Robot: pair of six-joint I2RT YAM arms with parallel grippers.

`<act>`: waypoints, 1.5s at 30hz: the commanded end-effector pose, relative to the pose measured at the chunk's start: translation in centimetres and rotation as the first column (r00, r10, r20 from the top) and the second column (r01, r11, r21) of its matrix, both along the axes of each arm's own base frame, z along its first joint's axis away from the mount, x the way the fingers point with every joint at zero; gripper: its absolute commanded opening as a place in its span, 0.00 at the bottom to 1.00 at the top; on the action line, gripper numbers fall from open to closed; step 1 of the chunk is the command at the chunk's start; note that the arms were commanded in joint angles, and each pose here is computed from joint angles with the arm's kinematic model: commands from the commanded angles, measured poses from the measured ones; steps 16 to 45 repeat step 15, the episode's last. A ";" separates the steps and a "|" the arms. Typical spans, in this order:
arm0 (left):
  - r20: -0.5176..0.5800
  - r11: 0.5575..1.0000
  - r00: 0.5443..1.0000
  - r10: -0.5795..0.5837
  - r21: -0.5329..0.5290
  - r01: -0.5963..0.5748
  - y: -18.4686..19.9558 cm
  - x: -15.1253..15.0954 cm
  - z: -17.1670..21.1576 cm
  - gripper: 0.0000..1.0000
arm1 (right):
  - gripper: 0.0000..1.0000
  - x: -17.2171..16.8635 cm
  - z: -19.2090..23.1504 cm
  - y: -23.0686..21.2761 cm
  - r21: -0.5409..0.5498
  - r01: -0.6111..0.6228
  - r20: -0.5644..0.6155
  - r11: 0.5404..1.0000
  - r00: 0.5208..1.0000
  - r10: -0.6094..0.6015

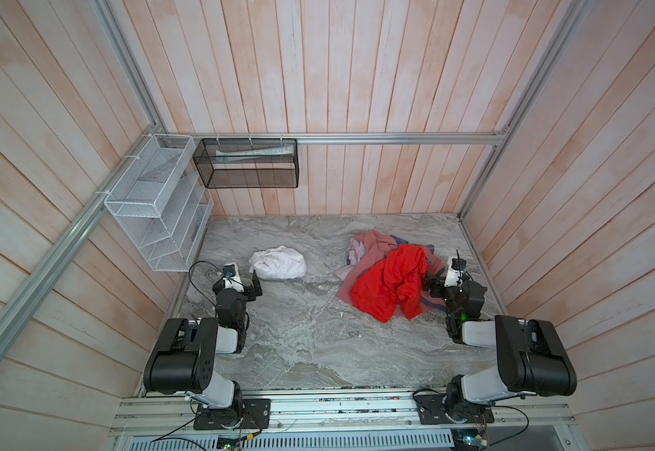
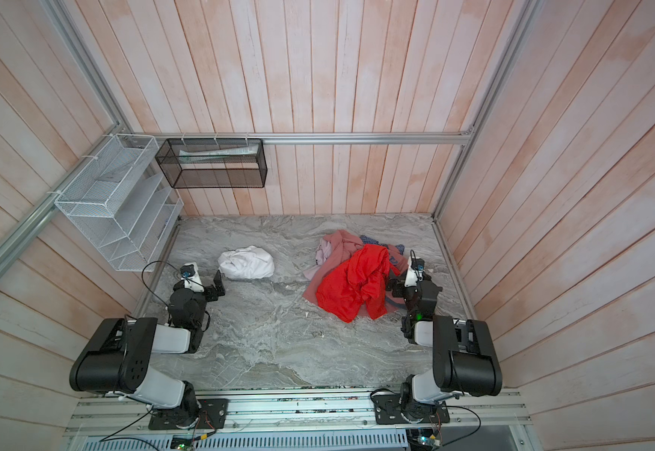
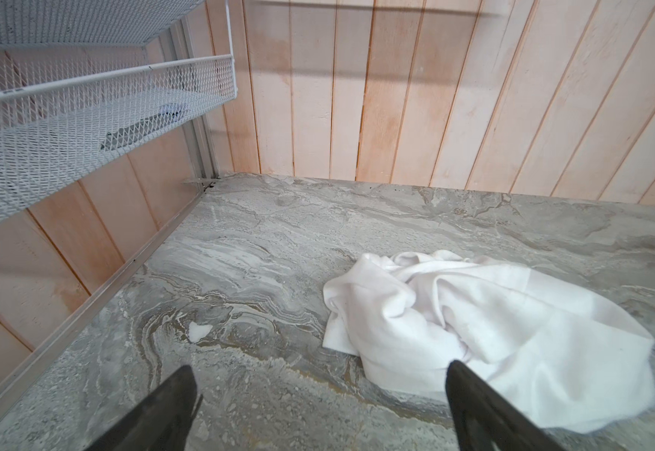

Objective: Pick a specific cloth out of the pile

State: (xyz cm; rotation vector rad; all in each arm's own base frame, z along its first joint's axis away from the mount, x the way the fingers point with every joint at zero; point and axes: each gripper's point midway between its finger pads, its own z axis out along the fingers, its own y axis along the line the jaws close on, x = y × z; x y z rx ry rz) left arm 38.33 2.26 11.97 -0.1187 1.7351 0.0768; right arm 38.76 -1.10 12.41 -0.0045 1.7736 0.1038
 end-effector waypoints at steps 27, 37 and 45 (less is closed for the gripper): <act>0.028 1.000 1.000 -0.013 -0.011 0.013 -0.3 0.5 0.9 1.00 | 0.95 0.5 0.3 0.0 -0.008 0.006 0.007 1.000 1.000 -0.006; 0.028 1.000 1.000 -0.013 -0.011 0.013 -0.3 0.5 0.9 1.00 | 0.95 0.5 0.3 0.0 -0.008 0.006 0.007 1.000 1.000 -0.006; 0.028 1.000 1.000 -0.013 -0.011 0.013 -0.3 0.5 0.9 1.00 | 0.95 0.5 0.3 0.0 -0.008 0.006 0.007 1.000 1.000 -0.006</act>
